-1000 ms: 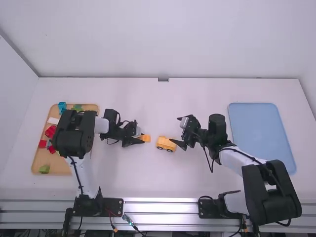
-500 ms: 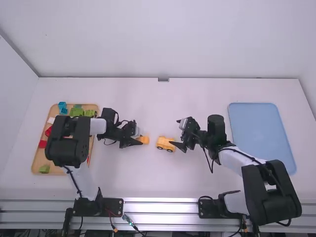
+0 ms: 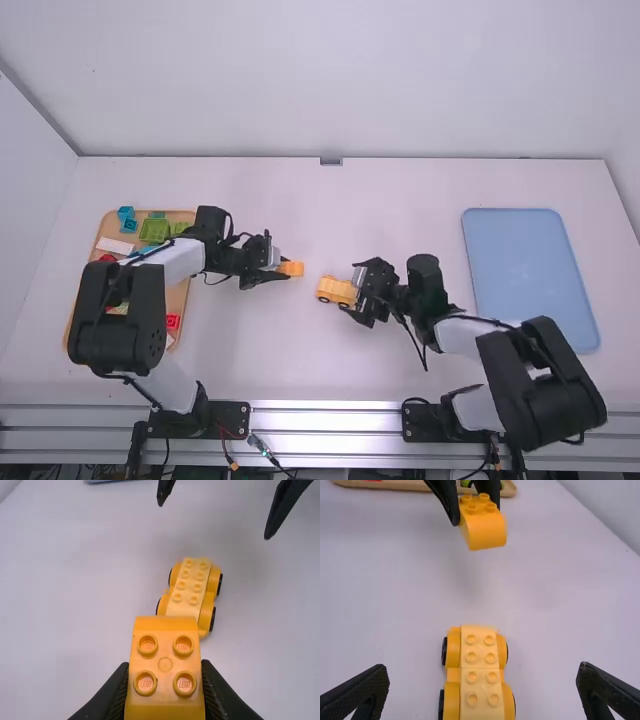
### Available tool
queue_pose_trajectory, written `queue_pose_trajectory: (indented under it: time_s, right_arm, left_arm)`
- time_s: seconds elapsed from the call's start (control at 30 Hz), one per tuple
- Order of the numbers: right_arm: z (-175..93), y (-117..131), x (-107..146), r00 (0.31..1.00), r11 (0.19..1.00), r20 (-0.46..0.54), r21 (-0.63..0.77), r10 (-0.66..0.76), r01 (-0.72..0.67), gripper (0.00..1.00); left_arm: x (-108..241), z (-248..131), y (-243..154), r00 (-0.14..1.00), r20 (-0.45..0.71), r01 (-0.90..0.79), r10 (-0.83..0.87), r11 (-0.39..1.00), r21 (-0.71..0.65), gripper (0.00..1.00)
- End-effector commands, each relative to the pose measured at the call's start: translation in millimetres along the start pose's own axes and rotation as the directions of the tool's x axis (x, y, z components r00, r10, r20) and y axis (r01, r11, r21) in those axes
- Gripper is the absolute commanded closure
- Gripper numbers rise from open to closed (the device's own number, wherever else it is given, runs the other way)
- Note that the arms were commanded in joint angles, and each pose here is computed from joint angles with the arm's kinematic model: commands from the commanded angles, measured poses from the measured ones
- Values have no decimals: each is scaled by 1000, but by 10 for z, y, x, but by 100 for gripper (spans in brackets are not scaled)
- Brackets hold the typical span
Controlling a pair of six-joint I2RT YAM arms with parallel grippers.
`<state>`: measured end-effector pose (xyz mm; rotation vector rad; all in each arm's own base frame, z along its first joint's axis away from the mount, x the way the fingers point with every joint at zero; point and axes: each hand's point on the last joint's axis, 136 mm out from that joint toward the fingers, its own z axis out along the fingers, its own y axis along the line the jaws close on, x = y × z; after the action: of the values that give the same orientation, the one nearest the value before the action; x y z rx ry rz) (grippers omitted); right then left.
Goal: Assemble lego blocks to make yellow taxi
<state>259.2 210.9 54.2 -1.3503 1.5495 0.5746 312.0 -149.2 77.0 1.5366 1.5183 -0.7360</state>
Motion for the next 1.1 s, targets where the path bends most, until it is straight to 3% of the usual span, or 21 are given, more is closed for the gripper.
queue_pose_trajectory:
  time_s: [0.0, 0.2, 0.43, 0.6, 0.7, 0.8, 1.07]
  right_arm:
    - [29, 79, 221, 998, 998, -14, -25, 53, -54, 1]
    - [236, 100, 252, 988, 981, 124, -182, 96, -72, 1]
    - [502, 109, 426, 990, 972, 87, -219, 109, -88, 1]
    - [661, 50, 614, 989, 977, -14, -157, 145, -145, 1]
    - [730, 82, 613, 991, 976, -19, -170, 133, -135, 10]
    - [761, 48, 644, 987, 975, -44, -157, 152, -157, 16]
    - [698, 22, 714, 986, 981, -58, -106, 154, -160, 15]
  left_arm:
    - [-118, 63, -64, 999, 41, -13, 12, 999, 31, 85]
    - [-204, 270, -187, 998, 23, -65, 63, 994, 89, 87]
    - [-261, 460, -181, 999, -21, -45, 47, 995, 94, 87]
    - [-276, 532, -209, 998, -40, -47, 51, 994, 102, 88]
    - [-275, 550, -219, 997, -47, -52, 57, 993, 105, 89]
    - [-255, 551, -233, 997, -47, -50, 55, 993, 105, 90]
    - [-125, 578, -298, 996, -55, -66, 71, 994, 86, 91]
